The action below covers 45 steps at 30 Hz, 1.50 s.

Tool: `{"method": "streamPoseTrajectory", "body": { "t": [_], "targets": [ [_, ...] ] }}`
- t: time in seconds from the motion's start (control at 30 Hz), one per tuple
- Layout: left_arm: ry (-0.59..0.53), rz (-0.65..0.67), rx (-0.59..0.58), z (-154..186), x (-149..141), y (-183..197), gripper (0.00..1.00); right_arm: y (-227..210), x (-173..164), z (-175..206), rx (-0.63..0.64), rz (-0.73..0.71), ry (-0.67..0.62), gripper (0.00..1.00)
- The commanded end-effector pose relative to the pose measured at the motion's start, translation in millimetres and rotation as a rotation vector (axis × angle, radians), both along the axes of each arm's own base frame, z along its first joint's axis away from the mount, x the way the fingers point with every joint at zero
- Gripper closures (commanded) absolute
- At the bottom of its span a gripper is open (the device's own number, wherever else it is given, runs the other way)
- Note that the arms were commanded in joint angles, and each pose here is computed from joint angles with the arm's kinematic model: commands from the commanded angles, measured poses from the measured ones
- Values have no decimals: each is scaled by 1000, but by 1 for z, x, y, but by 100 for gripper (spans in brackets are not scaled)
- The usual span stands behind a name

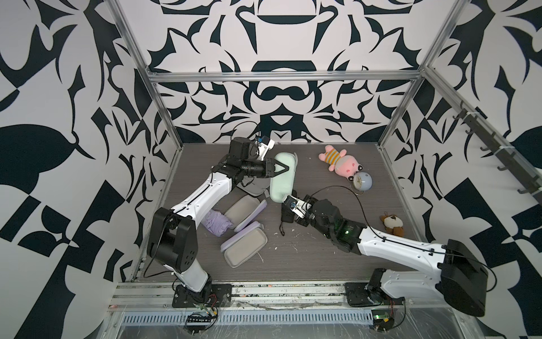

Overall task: Put umbrellas into zippered umbrella sleeves
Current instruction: Zip the zipper on the umbrella sleeve, then adjust the umbrella sleeve.

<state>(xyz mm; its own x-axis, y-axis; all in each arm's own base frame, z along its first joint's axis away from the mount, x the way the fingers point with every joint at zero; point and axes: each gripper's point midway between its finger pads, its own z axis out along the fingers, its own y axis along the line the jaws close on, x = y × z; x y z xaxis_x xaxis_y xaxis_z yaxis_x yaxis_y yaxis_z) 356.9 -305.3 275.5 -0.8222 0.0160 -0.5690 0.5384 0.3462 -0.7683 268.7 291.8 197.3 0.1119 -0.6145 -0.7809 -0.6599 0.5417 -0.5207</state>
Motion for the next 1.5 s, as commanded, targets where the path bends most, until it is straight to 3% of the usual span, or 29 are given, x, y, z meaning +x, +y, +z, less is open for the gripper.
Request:
{"method": "streamPoseTrajectory", "body": {
  "t": [0.0,0.2,0.43,0.57,0.9,1.07,1.23,1.3,1.47],
  "targets": [
    [-154,117,-22,34,36,9,97,17,-32,-20,-46,135,94,100],
    [-171,256,-87,37,58,11,100,42,-36,-9,169,127,224,100],
    [-99,596,-257,18,83,36,100,60,-21,15,500,37,336,100],
    [-50,719,-340,-1,80,38,100,68,-11,29,635,-2,368,100],
    [-14,845,-448,-23,56,35,98,79,18,41,905,-116,521,99],
    [-41,945,-523,-13,60,72,95,15,39,9,999,-305,777,57],
    [-50,961,-620,5,61,80,89,-42,48,-1,1185,-420,891,23],
    [-16,947,-662,6,61,74,87,-46,53,7,1251,-418,908,18],
    [20,927,-716,7,57,56,83,-37,67,28,1416,-331,914,18]
  ]
}}
